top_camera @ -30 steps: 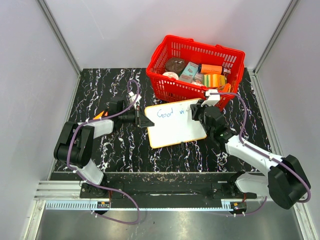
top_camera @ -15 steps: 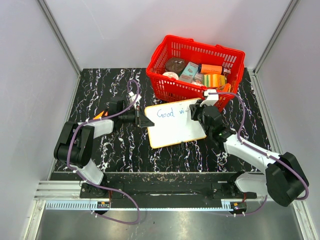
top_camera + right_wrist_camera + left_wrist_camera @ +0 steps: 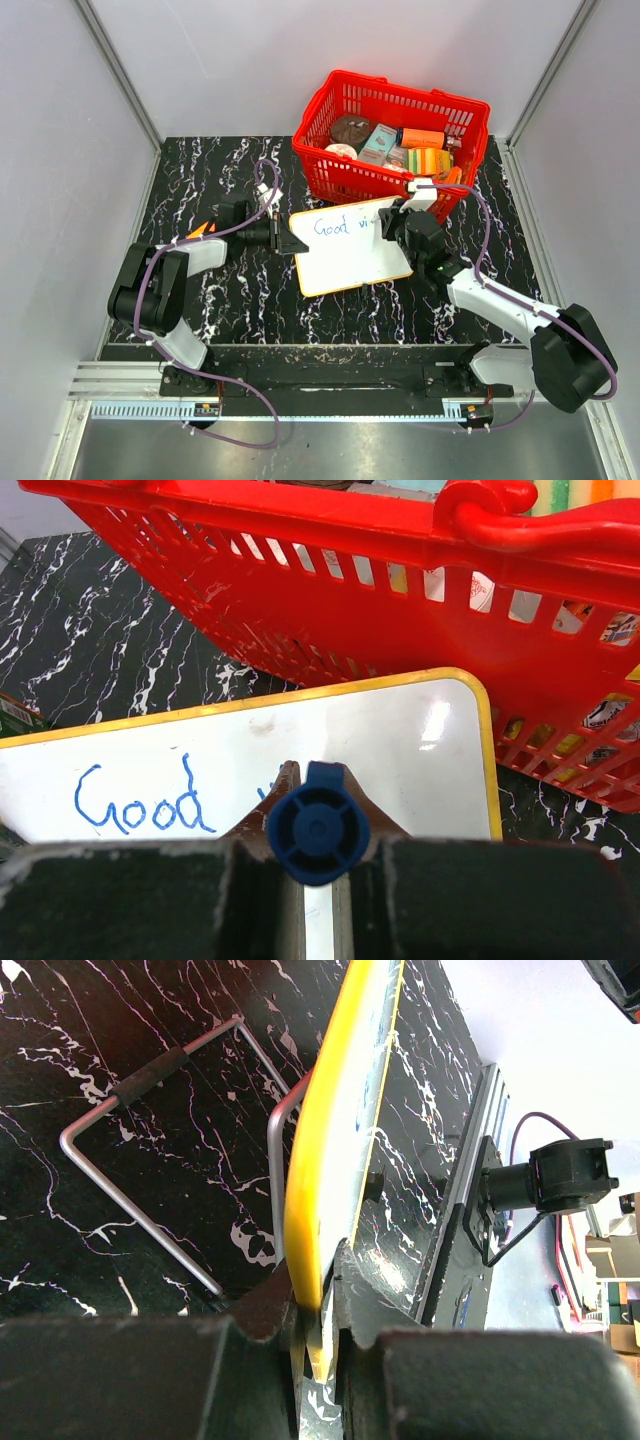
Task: Write a sentence on the whiteboard
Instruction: Write on the whiteboard at the whiteboard stand.
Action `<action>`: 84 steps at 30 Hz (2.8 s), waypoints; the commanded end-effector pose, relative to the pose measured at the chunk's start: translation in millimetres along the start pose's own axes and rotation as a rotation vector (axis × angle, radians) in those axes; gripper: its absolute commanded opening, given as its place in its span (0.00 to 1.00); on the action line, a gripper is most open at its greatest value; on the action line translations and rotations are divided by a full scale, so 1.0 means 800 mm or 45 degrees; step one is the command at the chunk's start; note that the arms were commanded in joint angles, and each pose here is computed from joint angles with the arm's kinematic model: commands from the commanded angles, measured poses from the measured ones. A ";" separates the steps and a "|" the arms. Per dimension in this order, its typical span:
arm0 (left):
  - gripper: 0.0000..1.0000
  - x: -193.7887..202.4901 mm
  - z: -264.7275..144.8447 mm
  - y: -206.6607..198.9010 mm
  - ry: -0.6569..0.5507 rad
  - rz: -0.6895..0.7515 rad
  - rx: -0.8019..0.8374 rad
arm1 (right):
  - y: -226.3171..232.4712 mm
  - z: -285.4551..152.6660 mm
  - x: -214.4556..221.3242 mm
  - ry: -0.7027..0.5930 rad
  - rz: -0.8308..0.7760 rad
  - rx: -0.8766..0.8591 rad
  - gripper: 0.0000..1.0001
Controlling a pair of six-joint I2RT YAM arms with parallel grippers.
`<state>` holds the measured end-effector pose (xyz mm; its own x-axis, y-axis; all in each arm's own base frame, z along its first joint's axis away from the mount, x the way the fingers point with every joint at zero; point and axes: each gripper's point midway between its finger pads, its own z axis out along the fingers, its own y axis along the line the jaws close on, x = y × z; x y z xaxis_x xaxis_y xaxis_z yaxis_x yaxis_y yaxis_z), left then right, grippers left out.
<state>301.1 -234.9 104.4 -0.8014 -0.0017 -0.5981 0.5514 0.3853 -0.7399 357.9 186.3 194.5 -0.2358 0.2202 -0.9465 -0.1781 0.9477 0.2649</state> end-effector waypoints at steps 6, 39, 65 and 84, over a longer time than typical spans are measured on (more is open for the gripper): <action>0.00 0.020 0.006 0.050 0.029 0.082 -0.202 | 0.009 0.007 -0.028 -0.070 0.028 -0.021 0.00; 0.00 0.020 0.007 0.050 0.034 0.076 -0.202 | 0.002 -0.010 0.005 0.029 0.004 -0.042 0.00; 0.00 0.021 0.007 0.050 0.036 0.077 -0.203 | 0.005 -0.011 -0.035 -0.079 0.028 -0.022 0.00; 0.00 0.020 0.007 0.049 0.035 0.080 -0.198 | 0.015 0.008 -0.073 -0.171 0.037 0.001 0.00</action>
<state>301.3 -235.4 103.4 -0.7981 0.0036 -0.6026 0.5577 0.3831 -0.7364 363.4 189.4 222.7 -0.1944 0.2458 -0.9496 -0.1913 0.9400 0.2824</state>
